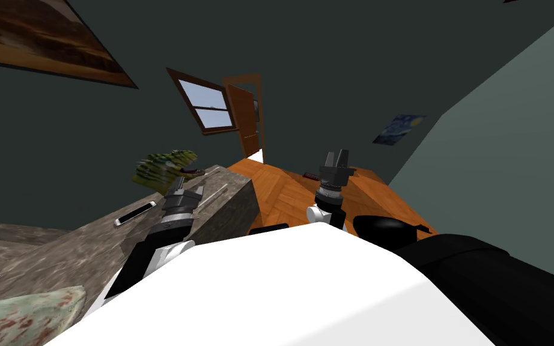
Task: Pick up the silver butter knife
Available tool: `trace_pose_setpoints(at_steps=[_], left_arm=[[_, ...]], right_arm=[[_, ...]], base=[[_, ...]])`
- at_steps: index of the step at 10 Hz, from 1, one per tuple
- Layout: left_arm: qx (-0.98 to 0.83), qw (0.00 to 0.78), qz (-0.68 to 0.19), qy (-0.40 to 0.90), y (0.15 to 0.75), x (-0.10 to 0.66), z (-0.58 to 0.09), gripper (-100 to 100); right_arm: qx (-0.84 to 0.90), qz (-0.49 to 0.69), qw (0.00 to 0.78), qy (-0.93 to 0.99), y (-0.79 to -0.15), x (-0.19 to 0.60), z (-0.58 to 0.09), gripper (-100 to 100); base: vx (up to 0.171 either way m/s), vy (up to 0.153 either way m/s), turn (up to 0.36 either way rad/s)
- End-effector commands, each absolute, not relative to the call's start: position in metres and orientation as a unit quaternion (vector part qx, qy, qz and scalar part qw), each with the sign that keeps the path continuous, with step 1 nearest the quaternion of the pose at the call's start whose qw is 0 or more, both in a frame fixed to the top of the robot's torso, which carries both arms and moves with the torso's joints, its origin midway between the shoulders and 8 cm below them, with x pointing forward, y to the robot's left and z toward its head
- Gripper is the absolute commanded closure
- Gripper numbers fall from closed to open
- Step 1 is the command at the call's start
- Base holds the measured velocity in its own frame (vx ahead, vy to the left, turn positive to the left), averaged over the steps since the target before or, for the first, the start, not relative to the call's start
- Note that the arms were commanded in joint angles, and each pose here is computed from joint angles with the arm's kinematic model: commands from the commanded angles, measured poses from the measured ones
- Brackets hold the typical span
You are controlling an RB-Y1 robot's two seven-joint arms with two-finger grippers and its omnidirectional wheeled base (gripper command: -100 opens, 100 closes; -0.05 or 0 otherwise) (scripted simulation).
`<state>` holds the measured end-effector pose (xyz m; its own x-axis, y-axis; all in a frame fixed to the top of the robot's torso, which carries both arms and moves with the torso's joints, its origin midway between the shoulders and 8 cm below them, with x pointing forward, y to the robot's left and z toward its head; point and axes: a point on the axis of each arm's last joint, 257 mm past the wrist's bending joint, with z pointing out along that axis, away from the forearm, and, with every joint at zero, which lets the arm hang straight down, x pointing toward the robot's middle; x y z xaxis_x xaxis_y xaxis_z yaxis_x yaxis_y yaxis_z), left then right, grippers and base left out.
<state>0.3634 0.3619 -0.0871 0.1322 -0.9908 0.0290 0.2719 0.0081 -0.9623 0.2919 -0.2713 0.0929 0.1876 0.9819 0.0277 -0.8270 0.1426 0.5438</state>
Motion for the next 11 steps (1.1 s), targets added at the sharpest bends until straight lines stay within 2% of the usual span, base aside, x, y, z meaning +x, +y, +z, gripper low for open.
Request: trace_pose_setpoints(at_steps=[1, 11], left_arm=[[-0.476, 0.587, -0.523, 0.394, 0.371, 0.366, -0.096, -100], [-0.6, 0.523, -0.44, 0.416, 0.449, 0.334, -0.159, -100]], right_arm=[[0.227, 0.614, 0.736, 0.171, -0.271, 0.292, 0.093, 0], [0.227, 0.614, 0.736, 0.171, -0.271, 0.292, 0.093, 0]], base=[[0.046, -0.059, -0.013], [0.061, -0.077, -0.029]])
